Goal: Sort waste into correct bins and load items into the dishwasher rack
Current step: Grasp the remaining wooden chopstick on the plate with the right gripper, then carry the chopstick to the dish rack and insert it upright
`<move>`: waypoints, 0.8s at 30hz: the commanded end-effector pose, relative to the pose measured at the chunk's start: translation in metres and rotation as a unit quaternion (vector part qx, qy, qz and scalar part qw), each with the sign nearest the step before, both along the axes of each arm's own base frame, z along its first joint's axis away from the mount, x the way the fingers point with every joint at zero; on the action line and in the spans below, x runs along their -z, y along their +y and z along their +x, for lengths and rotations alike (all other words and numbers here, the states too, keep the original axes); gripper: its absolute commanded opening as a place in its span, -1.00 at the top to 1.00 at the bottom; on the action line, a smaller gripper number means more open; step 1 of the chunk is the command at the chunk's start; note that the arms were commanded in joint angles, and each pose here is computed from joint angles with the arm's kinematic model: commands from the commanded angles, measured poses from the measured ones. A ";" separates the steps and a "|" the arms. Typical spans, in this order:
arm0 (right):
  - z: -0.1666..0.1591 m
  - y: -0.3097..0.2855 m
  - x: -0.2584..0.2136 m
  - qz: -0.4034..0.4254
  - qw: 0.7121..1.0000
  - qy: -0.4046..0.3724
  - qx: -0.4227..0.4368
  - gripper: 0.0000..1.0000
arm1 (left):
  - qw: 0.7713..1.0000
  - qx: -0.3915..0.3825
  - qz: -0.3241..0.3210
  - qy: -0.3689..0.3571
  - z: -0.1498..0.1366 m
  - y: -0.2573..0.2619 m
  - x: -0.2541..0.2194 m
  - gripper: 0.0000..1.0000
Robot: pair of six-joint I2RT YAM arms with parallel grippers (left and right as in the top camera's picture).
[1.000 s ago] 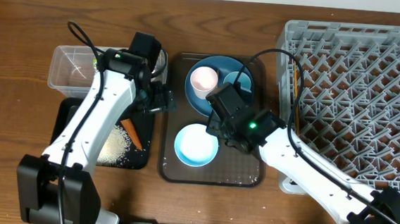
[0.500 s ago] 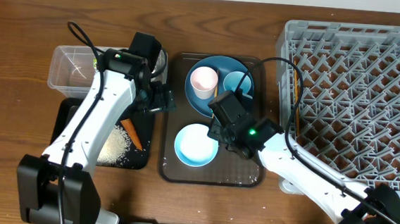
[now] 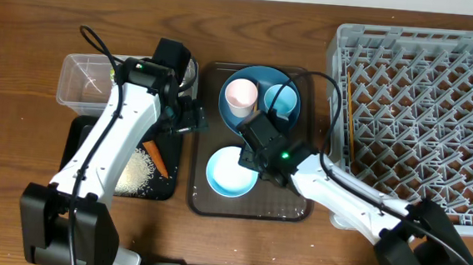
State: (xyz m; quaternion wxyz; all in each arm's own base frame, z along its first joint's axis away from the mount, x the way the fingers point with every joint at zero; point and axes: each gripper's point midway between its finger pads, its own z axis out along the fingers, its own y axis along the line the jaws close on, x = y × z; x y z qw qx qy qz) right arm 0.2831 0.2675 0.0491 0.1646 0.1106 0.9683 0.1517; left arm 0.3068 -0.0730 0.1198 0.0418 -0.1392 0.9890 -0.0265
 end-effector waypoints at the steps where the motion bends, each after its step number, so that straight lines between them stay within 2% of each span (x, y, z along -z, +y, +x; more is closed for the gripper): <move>1: -0.001 0.001 -0.002 -0.005 1.000 -0.009 -0.013 0.70 | 1.000 0.006 0.003 -0.010 0.001 0.003 -0.007 -0.98; 6: -0.001 0.000 -0.017 0.002 1.000 -0.022 -0.020 0.75 | 1.000 0.006 0.003 -0.010 0.001 0.003 -0.007 -0.98; 9: 0.000 0.001 -0.028 0.008 0.999 -0.036 -0.030 0.97 | 1.000 0.006 0.003 -0.010 0.001 0.003 -0.007 -0.98; 17: -0.011 -0.013 -0.068 0.024 0.998 -0.055 -0.035 0.97 | 1.000 0.006 0.003 -0.010 0.001 0.003 -0.007 -0.98; 24: -0.017 -0.032 -0.126 0.033 0.986 -0.131 -0.094 0.98 | 1.000 0.006 0.003 -0.010 0.001 0.003 -0.007 -0.98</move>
